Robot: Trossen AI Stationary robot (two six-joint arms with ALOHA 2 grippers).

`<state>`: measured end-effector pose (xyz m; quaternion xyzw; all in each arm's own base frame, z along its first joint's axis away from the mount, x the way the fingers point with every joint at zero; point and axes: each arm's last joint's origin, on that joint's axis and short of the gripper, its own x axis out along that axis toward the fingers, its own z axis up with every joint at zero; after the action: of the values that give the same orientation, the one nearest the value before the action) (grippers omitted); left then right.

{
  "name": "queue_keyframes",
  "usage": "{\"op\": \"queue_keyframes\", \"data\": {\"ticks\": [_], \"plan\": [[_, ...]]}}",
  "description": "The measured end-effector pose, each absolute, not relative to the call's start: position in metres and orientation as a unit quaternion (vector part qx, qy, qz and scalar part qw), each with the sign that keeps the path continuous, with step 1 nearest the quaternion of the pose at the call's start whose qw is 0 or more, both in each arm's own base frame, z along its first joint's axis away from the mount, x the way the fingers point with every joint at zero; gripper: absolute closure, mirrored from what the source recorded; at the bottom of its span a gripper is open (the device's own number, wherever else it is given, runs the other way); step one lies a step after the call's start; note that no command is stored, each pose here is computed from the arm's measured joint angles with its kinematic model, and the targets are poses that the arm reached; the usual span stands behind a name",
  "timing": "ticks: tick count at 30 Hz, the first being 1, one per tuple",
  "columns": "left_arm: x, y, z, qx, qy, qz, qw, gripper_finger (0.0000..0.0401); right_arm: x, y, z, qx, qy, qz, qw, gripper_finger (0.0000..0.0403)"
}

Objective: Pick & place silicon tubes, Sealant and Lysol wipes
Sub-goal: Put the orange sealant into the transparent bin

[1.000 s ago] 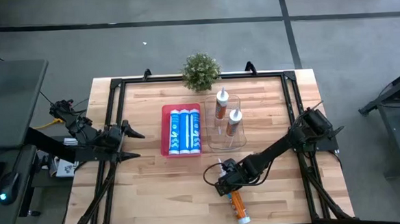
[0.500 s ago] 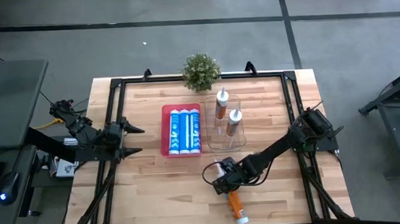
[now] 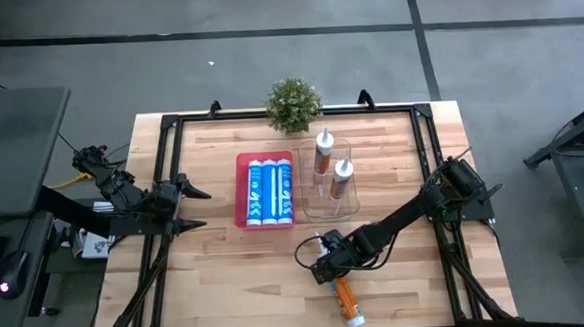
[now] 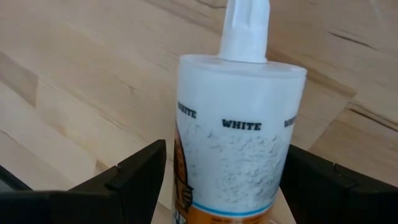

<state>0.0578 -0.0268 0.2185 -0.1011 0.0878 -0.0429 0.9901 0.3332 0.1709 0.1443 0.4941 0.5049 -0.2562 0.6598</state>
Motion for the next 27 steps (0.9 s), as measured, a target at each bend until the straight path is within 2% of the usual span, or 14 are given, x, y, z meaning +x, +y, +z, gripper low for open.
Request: {"op": "queue_keyframes", "data": {"ticks": [11,18,27], "plan": [[0.0578,-0.0268,0.2185,-0.101,0.088,-0.043,0.99,0.0032,0.3369,0.1724,0.1362,0.491,0.499,-0.257,0.666,0.0121],[0.0578,-0.0268,0.2185,-0.101,0.088,-0.043,0.99,0.0032,0.3379,0.1686,0.1352,0.505,0.503,-0.268,0.649,0.0125],[0.0578,-0.0268,0.2185,-0.101,0.088,-0.043,0.99,0.0032,0.3368,0.1631,0.1334,0.504,0.509,-0.29,0.634,0.0191]]}}
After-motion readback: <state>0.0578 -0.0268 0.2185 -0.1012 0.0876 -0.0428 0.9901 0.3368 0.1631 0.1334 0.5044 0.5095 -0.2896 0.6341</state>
